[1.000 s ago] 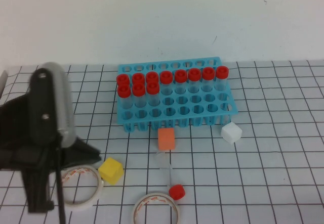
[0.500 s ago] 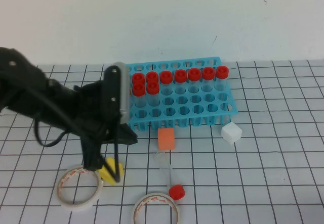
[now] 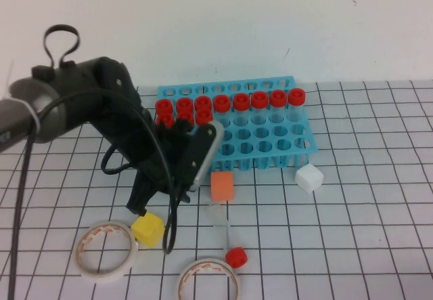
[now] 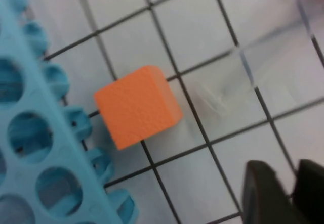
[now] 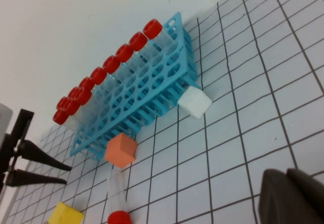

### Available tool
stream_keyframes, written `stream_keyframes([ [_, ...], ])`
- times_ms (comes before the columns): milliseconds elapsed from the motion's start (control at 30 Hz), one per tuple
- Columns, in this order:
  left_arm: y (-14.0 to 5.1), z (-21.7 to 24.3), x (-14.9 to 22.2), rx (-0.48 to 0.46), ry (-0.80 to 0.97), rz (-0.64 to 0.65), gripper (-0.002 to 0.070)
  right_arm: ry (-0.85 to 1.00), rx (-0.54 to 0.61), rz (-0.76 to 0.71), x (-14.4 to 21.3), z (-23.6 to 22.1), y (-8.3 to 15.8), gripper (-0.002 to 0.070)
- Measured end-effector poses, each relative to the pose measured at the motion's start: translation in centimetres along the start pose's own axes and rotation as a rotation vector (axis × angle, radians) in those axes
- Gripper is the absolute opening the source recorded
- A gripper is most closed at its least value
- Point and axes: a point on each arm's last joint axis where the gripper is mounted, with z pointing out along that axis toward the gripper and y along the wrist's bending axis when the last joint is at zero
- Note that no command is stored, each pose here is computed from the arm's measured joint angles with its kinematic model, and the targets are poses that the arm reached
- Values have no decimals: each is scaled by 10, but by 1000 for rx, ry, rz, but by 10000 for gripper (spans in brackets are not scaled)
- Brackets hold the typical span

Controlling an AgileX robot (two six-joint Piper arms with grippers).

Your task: Place the test tubes

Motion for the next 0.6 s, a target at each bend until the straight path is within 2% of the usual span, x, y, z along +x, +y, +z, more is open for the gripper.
stream_keyframes([
  [67, 0, 5, -2, 9, 41, 81, 176, 0, 0, 0, 0, 0, 0, -1],
  [200, 0, 15, -16, 12, 86, 193, 400, 0, 1, -1, 0, 0, 0, -1],
  [267, 1, 20, -26, 7, 84, 242, 476, 2, 1, -1, 0, 0, 0, -1],
  [400, -1, 34, -43, 12, 74, 362, 504, 4, 0, -1, 0, 0, 0, -1],
  [600, -6, 61, -51, 67, 63, 427, 459, 14, 0, -1, 1, 0, 0, -1],
])
